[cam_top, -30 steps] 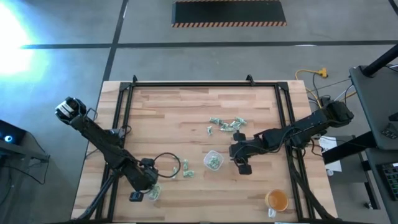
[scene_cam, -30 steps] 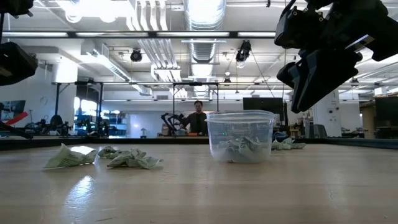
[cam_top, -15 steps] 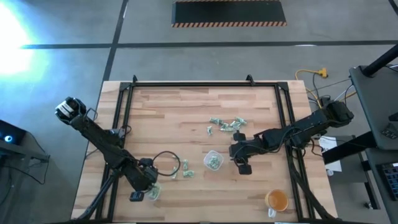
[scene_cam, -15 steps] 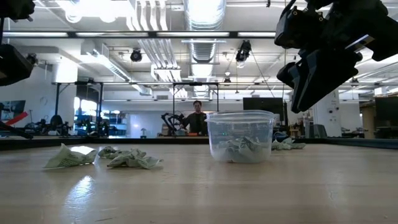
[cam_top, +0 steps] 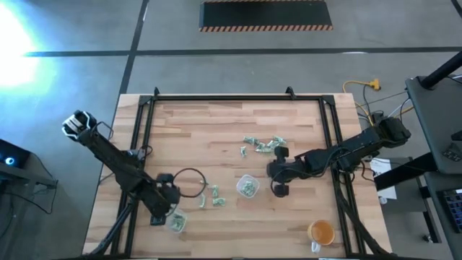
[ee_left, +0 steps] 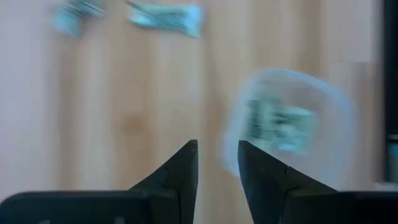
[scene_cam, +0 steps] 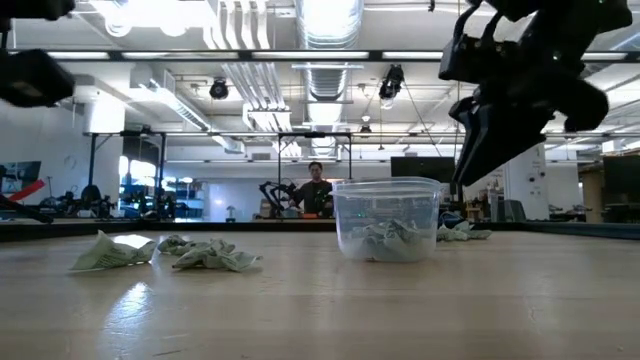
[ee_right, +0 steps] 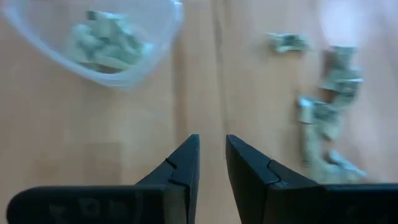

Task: Pick and place items into bin
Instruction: Put the light green packet into the top transparent bin

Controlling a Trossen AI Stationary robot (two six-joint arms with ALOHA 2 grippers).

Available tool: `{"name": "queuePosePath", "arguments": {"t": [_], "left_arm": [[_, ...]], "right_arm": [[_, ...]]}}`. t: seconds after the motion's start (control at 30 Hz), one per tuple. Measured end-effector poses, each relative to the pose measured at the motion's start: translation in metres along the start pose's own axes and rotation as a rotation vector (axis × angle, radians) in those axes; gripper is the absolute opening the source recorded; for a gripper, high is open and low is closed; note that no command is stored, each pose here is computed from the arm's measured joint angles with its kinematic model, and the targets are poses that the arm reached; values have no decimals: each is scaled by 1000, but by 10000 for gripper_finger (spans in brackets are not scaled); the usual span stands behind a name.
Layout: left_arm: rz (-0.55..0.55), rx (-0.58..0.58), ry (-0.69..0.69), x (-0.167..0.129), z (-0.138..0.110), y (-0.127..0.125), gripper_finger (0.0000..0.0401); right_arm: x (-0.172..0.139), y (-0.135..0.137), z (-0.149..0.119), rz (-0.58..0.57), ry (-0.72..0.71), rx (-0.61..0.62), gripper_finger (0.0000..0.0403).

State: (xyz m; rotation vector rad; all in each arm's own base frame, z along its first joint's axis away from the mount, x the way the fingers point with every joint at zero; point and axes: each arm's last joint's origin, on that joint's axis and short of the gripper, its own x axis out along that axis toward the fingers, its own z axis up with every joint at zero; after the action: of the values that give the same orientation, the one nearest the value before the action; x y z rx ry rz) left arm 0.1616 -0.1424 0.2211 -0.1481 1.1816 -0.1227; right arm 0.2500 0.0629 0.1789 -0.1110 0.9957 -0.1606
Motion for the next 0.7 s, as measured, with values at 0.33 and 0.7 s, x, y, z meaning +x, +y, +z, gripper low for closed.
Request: {"name": "queuePosePath", "arguments": {"t": [0.33, 0.7], "left_arm": [[350, 280, -312, -22, 10, 12, 96], [808, 351, -577, -40, 18, 21, 96]], "right_arm": [[4, -14, 2, -164, -14, -40, 68], [39, -42, -2, -243, 111, -15, 68]]}}
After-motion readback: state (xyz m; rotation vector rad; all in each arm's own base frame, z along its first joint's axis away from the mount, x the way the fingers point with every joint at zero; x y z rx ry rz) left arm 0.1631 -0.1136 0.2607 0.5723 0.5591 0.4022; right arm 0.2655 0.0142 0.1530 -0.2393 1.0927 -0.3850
